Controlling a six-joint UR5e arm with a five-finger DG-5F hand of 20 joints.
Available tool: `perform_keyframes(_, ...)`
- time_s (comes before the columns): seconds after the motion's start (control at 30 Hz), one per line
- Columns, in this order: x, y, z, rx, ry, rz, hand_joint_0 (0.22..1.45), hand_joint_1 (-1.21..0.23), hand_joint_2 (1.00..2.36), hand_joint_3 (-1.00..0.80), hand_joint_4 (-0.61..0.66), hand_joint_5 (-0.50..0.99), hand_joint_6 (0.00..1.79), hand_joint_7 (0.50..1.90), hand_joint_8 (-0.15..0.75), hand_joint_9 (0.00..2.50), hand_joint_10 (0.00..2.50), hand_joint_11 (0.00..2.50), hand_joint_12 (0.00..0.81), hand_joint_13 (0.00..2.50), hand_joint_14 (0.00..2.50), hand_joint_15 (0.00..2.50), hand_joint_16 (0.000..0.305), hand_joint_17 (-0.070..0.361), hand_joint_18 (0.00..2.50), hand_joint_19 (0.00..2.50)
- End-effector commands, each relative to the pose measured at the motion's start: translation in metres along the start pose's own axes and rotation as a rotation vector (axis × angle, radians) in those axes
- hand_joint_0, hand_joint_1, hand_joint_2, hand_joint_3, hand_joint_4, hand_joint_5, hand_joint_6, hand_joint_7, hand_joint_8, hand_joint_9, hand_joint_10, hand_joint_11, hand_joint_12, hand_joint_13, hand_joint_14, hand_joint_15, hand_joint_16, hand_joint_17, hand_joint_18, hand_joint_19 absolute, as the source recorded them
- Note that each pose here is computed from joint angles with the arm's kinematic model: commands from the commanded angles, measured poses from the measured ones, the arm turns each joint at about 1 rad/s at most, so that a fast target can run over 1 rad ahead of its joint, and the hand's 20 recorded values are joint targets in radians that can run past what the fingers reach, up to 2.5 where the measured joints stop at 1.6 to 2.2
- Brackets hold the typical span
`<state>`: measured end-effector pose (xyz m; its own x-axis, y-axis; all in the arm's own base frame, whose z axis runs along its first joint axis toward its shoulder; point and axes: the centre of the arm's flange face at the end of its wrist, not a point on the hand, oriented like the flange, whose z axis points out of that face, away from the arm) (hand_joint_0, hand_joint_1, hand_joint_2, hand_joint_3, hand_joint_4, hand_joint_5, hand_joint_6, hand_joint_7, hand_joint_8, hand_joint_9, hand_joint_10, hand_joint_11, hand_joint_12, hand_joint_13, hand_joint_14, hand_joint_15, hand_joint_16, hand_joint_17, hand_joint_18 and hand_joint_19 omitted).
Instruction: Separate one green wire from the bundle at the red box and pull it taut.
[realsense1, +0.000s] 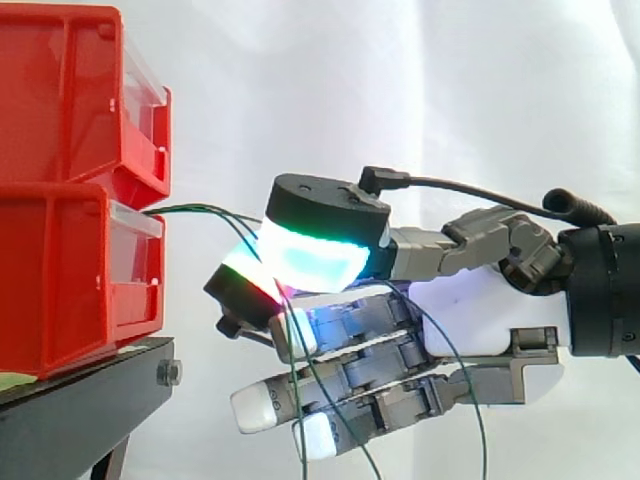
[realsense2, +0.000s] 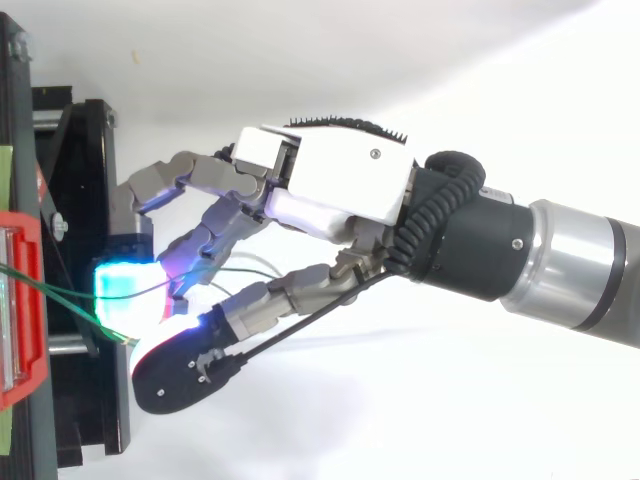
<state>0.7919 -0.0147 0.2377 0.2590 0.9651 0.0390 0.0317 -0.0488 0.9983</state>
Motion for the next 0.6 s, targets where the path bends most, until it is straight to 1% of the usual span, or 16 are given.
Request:
perform_keyframes(0.0,0.0,0.0,0.0,0.002,-0.001,-0.001,0.74,-0.95,1.0,-0.5,0.0,-0.16,0.92,1.17,0.256,1.03,0.02,0.78,0.363,0.79,0.02,0.4,0.044,0.099,0.8,0.44)
perform_keyframes(0.07,0.0,0.0,0.0,0.002,-0.001,-0.001,0.73,-0.96,1.0,-0.5,0.02,-0.16,0.92,1.16,0.253,1.03,0.02,0.77,0.364,0.79,0.02,0.4,0.044,0.099,0.8,0.44)
perform_keyframes(0.1,0.0,0.0,0.0,0.001,0.001,0.0,0.69,-0.96,1.0,-0.5,0.06,-0.16,0.92,1.14,0.254,1.03,0.02,0.78,0.363,0.79,0.02,0.4,0.044,0.099,0.8,0.45)
perform_keyframes(0.13,0.0,0.0,0.0,0.002,0.001,-0.001,0.62,-0.92,1.0,-0.5,0.09,-0.15,0.91,1.12,0.262,1.05,0.02,0.78,0.367,0.79,0.02,0.41,0.044,0.099,0.8,0.47)
perform_keyframes(0.17,0.0,0.0,0.0,0.001,0.001,0.002,0.59,-0.9,1.0,-0.5,0.09,-0.15,0.91,1.12,0.268,1.06,0.02,0.77,0.371,0.79,0.02,0.41,0.045,0.1,0.8,0.48)
perform_keyframes(0.2,0.0,0.0,0.0,-0.001,-0.001,0.005,0.53,-0.8,1.0,-0.5,0.11,-0.15,0.9,1.13,0.289,1.1,0.02,0.78,0.392,0.81,0.02,0.42,0.048,0.108,0.83,0.49)
perform_keyframes(0.23,0.0,0.0,0.0,-0.001,-0.001,0.007,0.51,-0.76,1.0,-0.5,0.12,-0.14,0.89,1.14,0.291,1.11,0.02,0.77,0.4,0.83,0.02,0.42,0.05,0.112,0.84,0.5)
perform_keyframes(0.27,0.0,0.0,0.0,-0.001,-0.001,0.01,0.51,-0.75,1.0,-0.5,0.12,-0.14,0.89,1.12,0.289,1.11,0.02,0.76,0.4,0.83,0.02,0.42,0.05,0.113,0.84,0.51)
perform_keyframes(0.33,0.0,-0.001,0.0,0.003,-0.001,0.013,0.51,-0.68,1.0,-0.5,0.12,-0.14,0.88,1.1,0.297,1.12,0.02,0.75,0.402,0.84,0.02,0.43,0.051,0.115,0.85,0.51)
perform_keyframes(0.4,0.0,0.0,-0.001,0.007,0.0,0.014,0.52,-0.66,1.0,-0.5,0.12,-0.14,0.87,1.12,0.297,1.12,0.02,0.76,0.404,0.84,0.02,0.43,0.05,0.113,0.85,0.52)
perform_keyframes(0.43,0.0,0.0,-0.002,0.014,0.001,0.013,0.54,-0.64,1.0,-0.5,0.12,-0.14,0.87,1.11,0.288,1.12,0.02,0.76,0.396,0.84,0.02,0.43,0.049,0.111,0.84,0.53)
perform_keyframes(0.47,0.0,0.0,-0.002,0.014,0.001,0.013,0.55,-0.64,1.0,-0.48,0.12,-0.14,0.87,1.11,0.291,1.12,0.02,0.76,0.395,0.84,0.02,0.43,0.049,0.109,0.83,0.53)
perform_keyframes(0.53,-0.002,0.007,-0.004,0.014,0.001,0.012,0.57,-0.65,1.01,-0.42,0.12,-0.14,0.86,1.13,0.289,1.12,0.02,0.75,0.393,0.84,0.02,0.43,0.048,0.108,0.82,0.54)
perform_keyframes(0.57,-0.004,0.014,-0.005,0.013,0.0,0.011,0.57,-0.65,1.01,-0.41,0.12,-0.14,0.86,1.14,0.282,1.12,0.02,0.76,0.392,0.84,0.02,0.44,0.048,0.108,0.83,0.53)
